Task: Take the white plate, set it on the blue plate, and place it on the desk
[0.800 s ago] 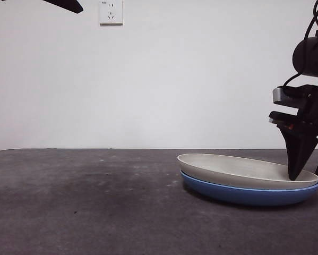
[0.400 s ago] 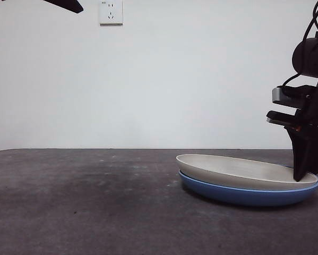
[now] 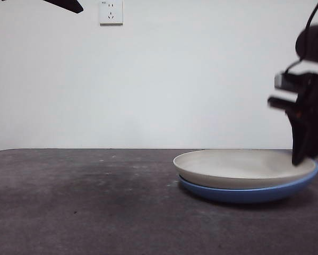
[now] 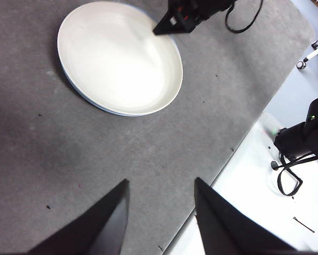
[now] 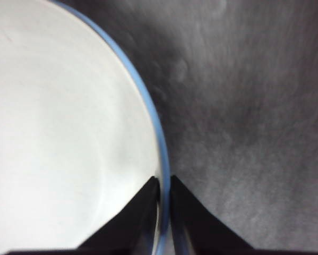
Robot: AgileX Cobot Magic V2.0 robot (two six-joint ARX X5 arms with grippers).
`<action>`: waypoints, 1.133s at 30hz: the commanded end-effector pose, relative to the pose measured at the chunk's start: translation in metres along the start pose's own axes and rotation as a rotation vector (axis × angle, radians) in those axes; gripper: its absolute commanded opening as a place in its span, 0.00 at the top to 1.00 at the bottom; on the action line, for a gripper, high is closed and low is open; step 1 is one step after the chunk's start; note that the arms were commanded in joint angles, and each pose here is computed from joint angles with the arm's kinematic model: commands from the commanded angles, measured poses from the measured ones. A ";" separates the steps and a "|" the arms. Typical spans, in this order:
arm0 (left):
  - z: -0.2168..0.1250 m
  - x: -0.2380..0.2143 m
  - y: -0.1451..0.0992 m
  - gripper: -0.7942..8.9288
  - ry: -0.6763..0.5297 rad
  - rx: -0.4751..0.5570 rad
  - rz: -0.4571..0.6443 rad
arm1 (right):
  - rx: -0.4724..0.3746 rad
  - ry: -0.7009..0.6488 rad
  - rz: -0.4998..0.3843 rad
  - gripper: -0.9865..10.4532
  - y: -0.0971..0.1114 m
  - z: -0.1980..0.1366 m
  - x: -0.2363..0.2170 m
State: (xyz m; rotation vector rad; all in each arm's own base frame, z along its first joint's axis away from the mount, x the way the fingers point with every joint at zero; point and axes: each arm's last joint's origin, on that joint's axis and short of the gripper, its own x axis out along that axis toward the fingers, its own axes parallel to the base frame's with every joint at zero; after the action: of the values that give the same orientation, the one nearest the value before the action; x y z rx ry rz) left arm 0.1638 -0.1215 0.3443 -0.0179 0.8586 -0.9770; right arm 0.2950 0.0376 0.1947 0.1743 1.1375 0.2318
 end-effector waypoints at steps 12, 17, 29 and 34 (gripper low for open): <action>0.002 0.000 -0.002 0.71 -0.006 0.027 -0.009 | -0.021 -0.167 0.109 0.90 0.027 0.005 -0.051; 0.002 0.000 -0.002 0.71 -0.006 0.027 -0.009 | -0.039 -0.179 0.154 0.90 0.047 0.006 -0.047; 0.002 0.000 -0.002 0.71 -0.005 0.026 -0.009 | -0.036 -0.135 0.249 0.90 0.091 0.009 0.008; 0.002 0.000 -0.002 0.71 -0.005 0.026 -0.009 | -0.013 -0.119 0.263 0.90 0.099 0.011 0.032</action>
State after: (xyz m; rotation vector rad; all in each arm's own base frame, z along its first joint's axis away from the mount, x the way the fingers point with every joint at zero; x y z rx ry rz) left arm 0.1637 -0.1215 0.3444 -0.0177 0.8584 -0.9775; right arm 0.3017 0.1354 0.1936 0.2862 1.0080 0.4565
